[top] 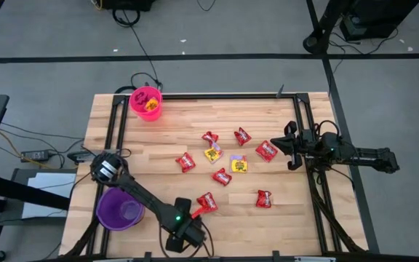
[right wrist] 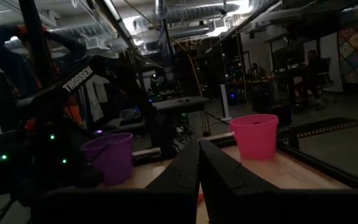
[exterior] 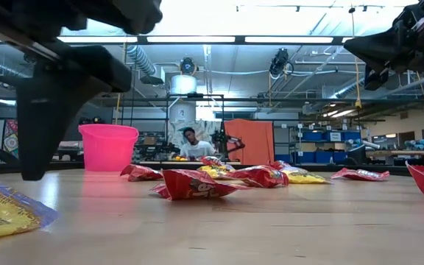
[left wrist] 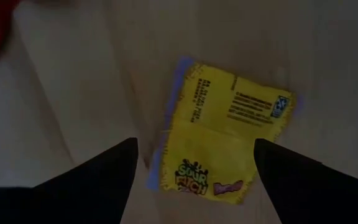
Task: Sort candy by brand, put in halloween buckets
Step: Put the yellow candy into the pink bucket
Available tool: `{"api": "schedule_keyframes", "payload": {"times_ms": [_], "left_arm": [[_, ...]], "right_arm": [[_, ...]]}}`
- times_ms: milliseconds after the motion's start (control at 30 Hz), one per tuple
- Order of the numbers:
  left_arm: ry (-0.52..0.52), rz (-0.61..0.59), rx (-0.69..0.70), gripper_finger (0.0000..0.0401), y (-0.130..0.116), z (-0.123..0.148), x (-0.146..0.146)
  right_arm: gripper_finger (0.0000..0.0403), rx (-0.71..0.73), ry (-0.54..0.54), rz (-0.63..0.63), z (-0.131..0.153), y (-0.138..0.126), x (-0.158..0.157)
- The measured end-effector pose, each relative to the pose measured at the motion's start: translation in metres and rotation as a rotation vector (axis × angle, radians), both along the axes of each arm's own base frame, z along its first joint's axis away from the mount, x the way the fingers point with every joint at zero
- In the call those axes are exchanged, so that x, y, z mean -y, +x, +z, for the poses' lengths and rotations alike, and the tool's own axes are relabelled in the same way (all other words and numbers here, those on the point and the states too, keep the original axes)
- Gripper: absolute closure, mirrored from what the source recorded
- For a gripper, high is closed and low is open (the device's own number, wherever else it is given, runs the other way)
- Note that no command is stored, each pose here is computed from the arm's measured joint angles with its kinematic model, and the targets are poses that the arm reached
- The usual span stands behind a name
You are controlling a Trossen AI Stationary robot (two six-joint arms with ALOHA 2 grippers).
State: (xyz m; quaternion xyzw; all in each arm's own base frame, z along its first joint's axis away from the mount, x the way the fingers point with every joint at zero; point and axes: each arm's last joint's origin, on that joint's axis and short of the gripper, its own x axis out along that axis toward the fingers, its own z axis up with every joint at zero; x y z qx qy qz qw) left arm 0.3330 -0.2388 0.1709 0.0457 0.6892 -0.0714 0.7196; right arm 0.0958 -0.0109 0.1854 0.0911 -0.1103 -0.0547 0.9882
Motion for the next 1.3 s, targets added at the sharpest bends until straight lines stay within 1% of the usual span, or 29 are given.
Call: {"api": "schedule_keyframes", "payload": {"times_ms": [133,233,367,467,567,700,833,967,1000,1167,1233,1300], "left_arm": [[0.000,-0.011,0.020,0.0076,-0.003,-0.009,0.003],[-0.002,-0.008,0.003,0.0084,-0.007,-0.016,0.002],[-0.023,0.008,-0.028,0.0102,-0.010,-0.020,0.001],[-0.027,0.007,-0.028,0.0123,-0.010,-0.021,0.001],[-0.031,0.006,-0.025,0.0155,-0.010,-0.021,0.001],[-0.051,0.008,-0.030,0.0212,-0.010,-0.021,0.002],[-0.083,0.006,-0.037,0.0282,-0.008,-0.017,0.005],[-0.107,0.012,-0.009,0.0366,-0.001,-0.009,0.007],[-0.114,0.025,-0.002,0.0381,0.001,-0.007,0.008],[-0.124,0.105,0.004,0.0394,0.011,0.012,0.004],[-0.103,0.137,-0.008,0.0396,0.014,0.024,-0.001],[-0.055,0.160,-0.008,0.0397,0.017,0.040,-0.007]], "right_arm": [[0.0380,0.000,0.000,0.000,0.000,0.000,0.000],[0.0380,0.000,0.000,0.000,0.000,0.000,0.000],[0.0380,0.000,0.000,0.000,0.000,0.000,0.000],[0.0380,0.000,0.000,0.000,0.000,0.000,0.000],[0.0380,0.000,0.000,0.000,0.000,0.000,0.000],[0.0380,0.000,0.000,-0.005,0.000,0.000,0.000],[0.0380,0.000,0.000,-0.006,0.000,0.000,0.000],[0.0380,0.000,0.000,-0.006,0.000,0.000,0.000],[0.0380,0.000,0.000,-0.006,0.000,0.000,0.000],[0.0380,0.000,0.000,-0.001,0.000,0.000,0.000],[0.0380,0.000,0.000,0.000,0.000,0.000,0.000],[0.0380,0.000,0.000,0.000,0.000,0.000,0.000]]}}
